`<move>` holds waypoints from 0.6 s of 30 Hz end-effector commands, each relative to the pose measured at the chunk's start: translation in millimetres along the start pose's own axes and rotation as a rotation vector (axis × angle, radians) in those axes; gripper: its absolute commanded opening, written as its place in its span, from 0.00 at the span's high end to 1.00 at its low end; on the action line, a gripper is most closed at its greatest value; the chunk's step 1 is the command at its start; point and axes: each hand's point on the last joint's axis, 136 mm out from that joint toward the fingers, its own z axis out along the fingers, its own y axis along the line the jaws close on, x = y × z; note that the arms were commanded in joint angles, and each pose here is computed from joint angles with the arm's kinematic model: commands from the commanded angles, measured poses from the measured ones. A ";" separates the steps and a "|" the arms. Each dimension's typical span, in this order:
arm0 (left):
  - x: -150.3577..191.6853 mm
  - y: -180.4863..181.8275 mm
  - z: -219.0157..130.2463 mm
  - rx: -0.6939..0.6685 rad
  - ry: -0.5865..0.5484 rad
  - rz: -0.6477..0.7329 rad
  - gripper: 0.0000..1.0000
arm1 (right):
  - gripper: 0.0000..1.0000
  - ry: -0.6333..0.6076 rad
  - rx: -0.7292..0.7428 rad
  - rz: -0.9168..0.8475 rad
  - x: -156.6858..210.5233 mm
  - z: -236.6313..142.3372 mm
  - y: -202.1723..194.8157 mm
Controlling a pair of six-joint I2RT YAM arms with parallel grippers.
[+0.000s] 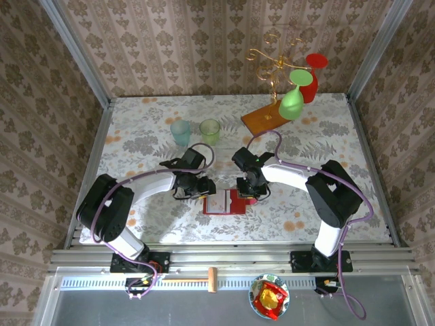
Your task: Take the credit cards out of the card holder
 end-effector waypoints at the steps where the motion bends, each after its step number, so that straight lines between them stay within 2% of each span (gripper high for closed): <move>1: 3.1 7.0 -0.1 -0.014 0.003 0.012 0.63 | 0.69 -0.024 0.045 -0.014 -4.6 -13.4 -1.6; 11: 8.0 11.3 5.9 -0.006 0.013 -0.009 0.63 | 0.68 -0.086 0.001 -0.029 -11.6 -46.8 12.0; 18: 9.2 13.3 7.8 -0.008 0.014 -0.019 0.63 | 0.71 -0.023 -0.210 -0.031 -5.1 -41.7 51.9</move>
